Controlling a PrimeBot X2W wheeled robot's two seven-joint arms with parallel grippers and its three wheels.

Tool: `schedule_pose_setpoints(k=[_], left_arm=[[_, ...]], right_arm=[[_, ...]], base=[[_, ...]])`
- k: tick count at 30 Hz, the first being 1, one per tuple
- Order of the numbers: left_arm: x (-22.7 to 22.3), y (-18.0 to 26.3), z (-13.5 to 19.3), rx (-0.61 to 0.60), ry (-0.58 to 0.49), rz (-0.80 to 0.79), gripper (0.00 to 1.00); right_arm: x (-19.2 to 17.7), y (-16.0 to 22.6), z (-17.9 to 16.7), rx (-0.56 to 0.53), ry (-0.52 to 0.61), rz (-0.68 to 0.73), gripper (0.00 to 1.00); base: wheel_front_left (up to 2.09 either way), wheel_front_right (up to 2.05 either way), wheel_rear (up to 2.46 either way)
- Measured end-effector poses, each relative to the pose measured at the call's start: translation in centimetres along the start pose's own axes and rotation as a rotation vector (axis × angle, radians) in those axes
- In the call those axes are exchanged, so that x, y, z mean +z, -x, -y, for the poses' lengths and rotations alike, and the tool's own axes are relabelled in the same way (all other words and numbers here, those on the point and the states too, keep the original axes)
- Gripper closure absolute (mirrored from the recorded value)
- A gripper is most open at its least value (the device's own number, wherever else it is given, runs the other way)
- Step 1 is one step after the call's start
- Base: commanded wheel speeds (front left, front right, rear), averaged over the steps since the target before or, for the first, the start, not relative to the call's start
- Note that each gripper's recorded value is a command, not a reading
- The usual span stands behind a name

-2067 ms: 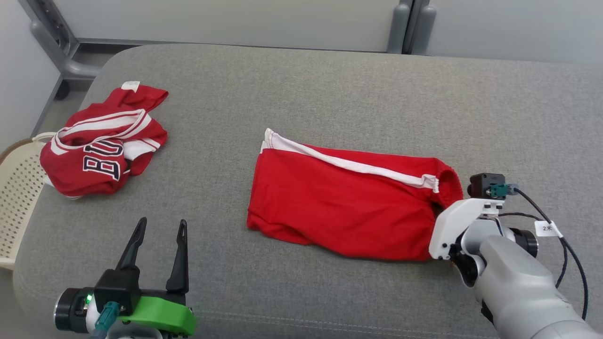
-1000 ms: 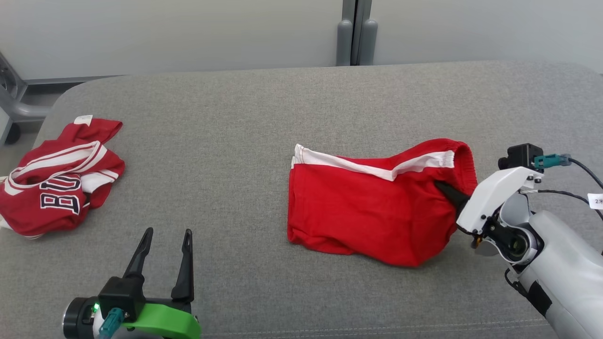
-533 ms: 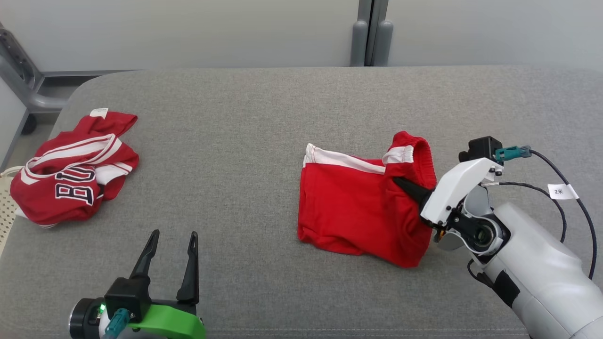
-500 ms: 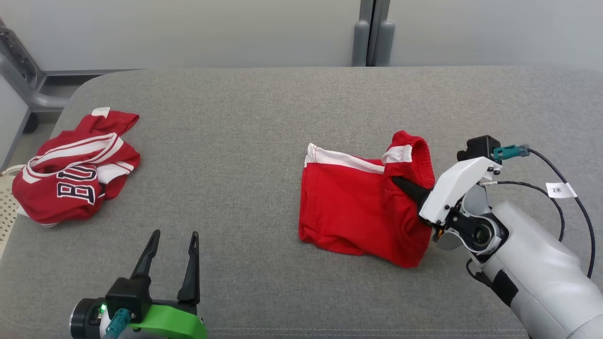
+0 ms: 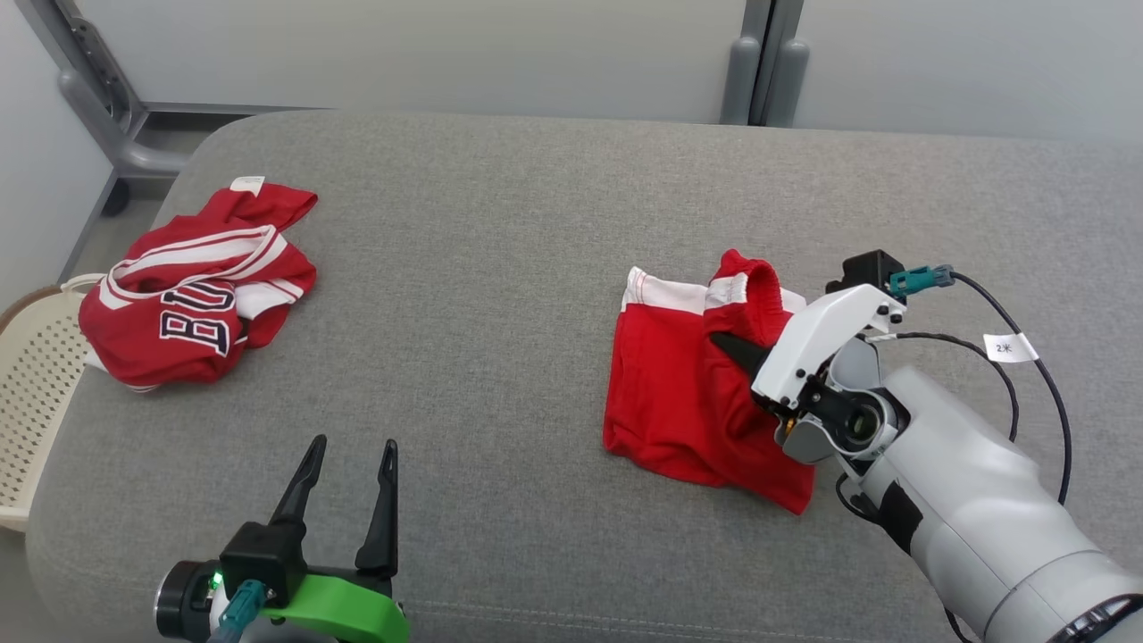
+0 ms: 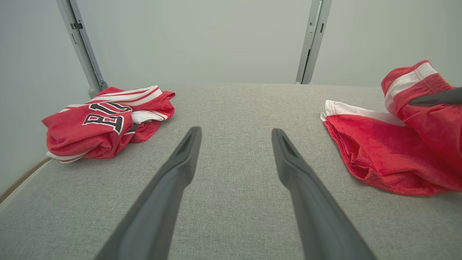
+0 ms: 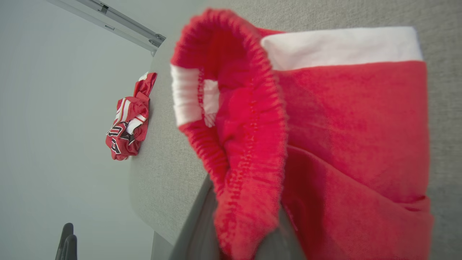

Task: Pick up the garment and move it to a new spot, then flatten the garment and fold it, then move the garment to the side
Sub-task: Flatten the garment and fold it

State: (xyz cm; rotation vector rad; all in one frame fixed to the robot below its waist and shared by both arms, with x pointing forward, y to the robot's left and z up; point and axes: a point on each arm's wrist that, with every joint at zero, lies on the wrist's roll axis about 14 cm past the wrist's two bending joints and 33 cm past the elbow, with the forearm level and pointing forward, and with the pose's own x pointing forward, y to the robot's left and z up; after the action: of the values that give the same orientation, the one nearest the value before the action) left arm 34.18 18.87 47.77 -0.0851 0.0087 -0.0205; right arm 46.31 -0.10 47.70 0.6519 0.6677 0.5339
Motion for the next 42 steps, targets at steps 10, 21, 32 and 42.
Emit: schedule_pose_setpoints(k=[10, 21, 32, 42], left_arm=[[-0.2, 0.5, -0.6, 0.024, 0.008, -0.006, 0.0], [-0.3, 0.7, -1.1, 0.044, 0.013, -0.01, 0.0], [0.0, 0.3, -0.9, 0.038, 0.01, -0.002, 0.0], [0.7, -0.4, -0.6, 0.021, -0.008, 0.02, 0.0]], right_arm=[[-0.7, -2.1, 0.2, -0.063, -0.001, -0.025, 1.0], [-1.1, -2.9, 0.2, -0.081, 0.012, -0.025, 0.0], [1.7, -2.1, -0.9, -0.033, 0.071, 0.083, 0.0], [4.4, 1.0, 1.5, -0.046, 0.319, 0.253, 0.0]], base=[[0.0, 0.0, 0.0], [0.0, 0.0, 0.0], [0.0, 0.0, 0.0], [0.0, 0.0, 0.0]])
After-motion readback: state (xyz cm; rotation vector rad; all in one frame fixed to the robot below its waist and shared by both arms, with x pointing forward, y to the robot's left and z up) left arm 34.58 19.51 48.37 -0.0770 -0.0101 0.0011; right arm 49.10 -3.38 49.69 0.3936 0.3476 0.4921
